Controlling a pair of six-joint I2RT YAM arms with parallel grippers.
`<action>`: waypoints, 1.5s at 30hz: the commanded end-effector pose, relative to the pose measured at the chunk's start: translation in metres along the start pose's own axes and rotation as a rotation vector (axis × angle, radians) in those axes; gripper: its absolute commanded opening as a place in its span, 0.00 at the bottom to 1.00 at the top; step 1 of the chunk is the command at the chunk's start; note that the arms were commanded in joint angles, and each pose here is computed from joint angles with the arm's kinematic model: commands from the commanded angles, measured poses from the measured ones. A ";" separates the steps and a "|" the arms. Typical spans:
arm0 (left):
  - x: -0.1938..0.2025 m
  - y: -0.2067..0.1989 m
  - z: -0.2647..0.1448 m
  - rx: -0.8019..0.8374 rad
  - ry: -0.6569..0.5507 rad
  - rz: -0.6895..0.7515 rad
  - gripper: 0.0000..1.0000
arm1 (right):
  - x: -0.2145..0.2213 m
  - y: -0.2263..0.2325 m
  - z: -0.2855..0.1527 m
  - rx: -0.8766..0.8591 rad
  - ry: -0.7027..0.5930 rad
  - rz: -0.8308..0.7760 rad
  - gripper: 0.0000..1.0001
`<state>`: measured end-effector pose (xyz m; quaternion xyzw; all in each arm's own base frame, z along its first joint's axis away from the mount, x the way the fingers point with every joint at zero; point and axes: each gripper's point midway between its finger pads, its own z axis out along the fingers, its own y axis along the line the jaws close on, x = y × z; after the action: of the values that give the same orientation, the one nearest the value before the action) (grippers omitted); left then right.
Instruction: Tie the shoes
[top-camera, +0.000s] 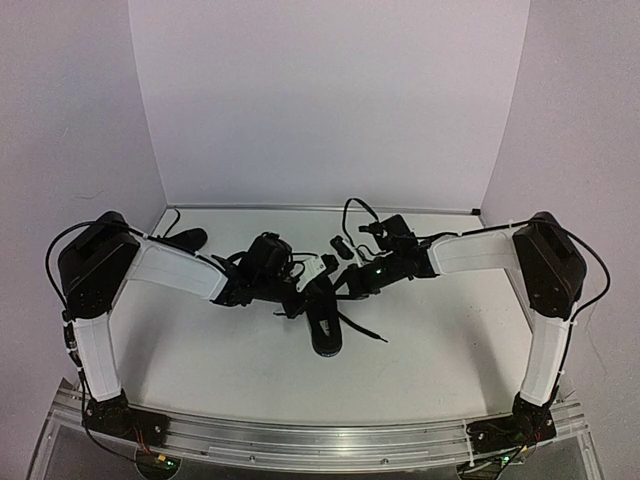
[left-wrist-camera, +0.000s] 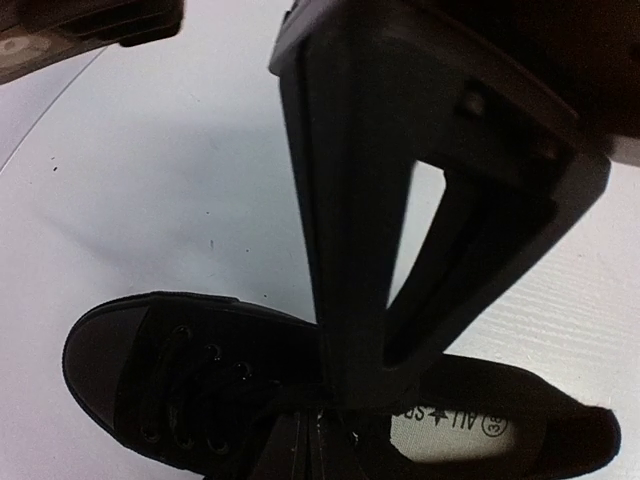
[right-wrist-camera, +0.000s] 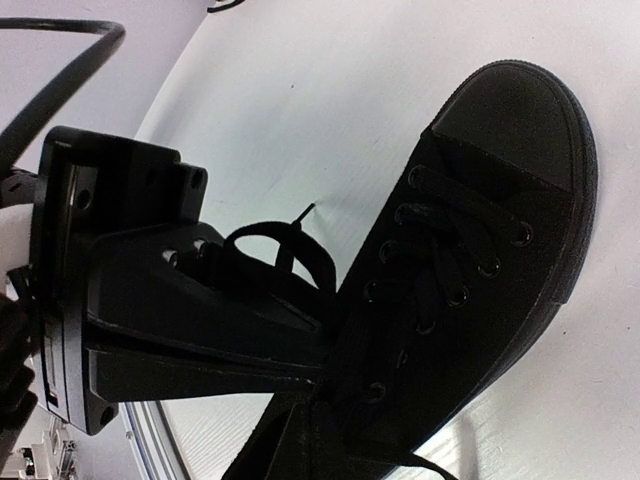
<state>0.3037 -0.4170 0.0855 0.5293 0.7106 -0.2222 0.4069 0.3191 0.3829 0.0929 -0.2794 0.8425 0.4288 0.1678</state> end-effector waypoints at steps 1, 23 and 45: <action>-0.012 0.007 0.005 -0.031 -0.094 -0.114 0.00 | -0.014 0.020 -0.016 -0.047 -0.055 -0.036 0.00; -0.011 -0.014 0.004 0.123 -0.429 -0.425 0.00 | -0.005 0.030 0.007 -0.150 -0.055 0.022 0.00; 0.007 -0.007 -0.004 0.213 -0.526 -0.450 0.00 | -0.034 0.023 -0.045 -0.111 -0.138 -0.006 0.24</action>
<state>0.2998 -0.4116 0.0769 0.3130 0.6724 -0.4937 0.4540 0.3234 0.3734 0.1063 -0.2435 0.8257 0.4818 0.1639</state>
